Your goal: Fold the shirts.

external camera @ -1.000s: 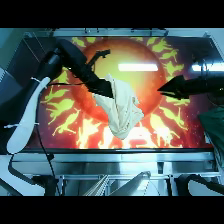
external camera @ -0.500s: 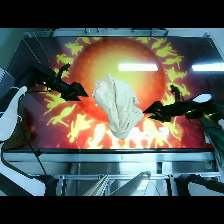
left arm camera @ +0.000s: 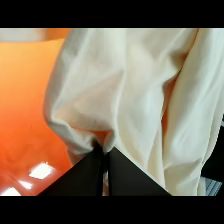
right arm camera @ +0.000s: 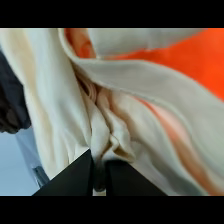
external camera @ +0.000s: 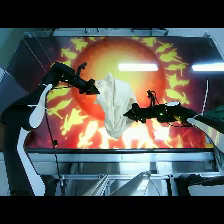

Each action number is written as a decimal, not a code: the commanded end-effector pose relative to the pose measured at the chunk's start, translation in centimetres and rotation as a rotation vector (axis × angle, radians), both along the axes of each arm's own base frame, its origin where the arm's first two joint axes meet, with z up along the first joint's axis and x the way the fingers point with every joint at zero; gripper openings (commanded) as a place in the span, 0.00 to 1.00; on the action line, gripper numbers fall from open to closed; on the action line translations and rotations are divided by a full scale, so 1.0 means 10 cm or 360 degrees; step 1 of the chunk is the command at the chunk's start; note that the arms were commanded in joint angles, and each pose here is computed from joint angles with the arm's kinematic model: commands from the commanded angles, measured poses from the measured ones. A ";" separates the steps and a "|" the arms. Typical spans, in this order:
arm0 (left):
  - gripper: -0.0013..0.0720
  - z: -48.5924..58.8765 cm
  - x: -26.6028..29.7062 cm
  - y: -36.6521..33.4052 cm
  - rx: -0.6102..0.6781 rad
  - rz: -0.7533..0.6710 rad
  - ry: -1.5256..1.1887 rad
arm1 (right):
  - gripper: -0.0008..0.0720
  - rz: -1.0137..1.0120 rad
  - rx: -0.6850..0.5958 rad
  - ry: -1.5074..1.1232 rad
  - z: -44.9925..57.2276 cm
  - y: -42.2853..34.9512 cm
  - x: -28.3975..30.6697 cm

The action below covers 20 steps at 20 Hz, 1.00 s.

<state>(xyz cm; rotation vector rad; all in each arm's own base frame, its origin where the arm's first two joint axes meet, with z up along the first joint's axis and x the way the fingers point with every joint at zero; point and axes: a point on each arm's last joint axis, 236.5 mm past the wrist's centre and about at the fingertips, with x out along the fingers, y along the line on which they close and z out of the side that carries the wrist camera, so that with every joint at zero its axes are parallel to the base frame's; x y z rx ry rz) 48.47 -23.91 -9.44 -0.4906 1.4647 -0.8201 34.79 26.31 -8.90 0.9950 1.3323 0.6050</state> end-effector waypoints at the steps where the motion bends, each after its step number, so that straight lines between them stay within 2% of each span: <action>1: 0.03 0.10 -0.01 -0.23 -0.0029 -0.0107 -0.0009 | 0.05 0.0056 0.0194 -0.0130 0.42 0.08 0.04; 5: 0.03 0.94 0.10 0.11 -0.0046 -0.0045 -0.0227 | 0.05 -0.0088 0.0341 -0.0492 1.48 -0.53 0.29; 8: 0.03 1.99 0.01 0.52 -0.0051 0.0012 -0.0503 | 0.05 -0.0468 0.0364 -0.0876 2.48 -1.46 0.46; 12: 0.03 3.59 -0.43 0.80 -0.0032 0.0130 -0.1091 | 0.05 -0.0786 0.0512 -0.1592 4.19 -2.22 0.03; 16: 0.04 4.68 -1.09 0.91 -0.0003 0.0198 -0.1591 | 0.05 -0.0724 0.0370 -0.2002 5.00 -2.09 -0.50; 18: 0.04 4.71 -1.34 0.87 0.0015 0.0120 -0.1588 | 0.05 -0.0648 0.0317 -0.2004 4.96 -1.93 -0.57; 20: 0.04 4.57 -1.44 0.78 0.0012 0.0025 -0.1509 | 0.05 -0.0558 0.0154 -0.1867 4.63 -1.81 -0.46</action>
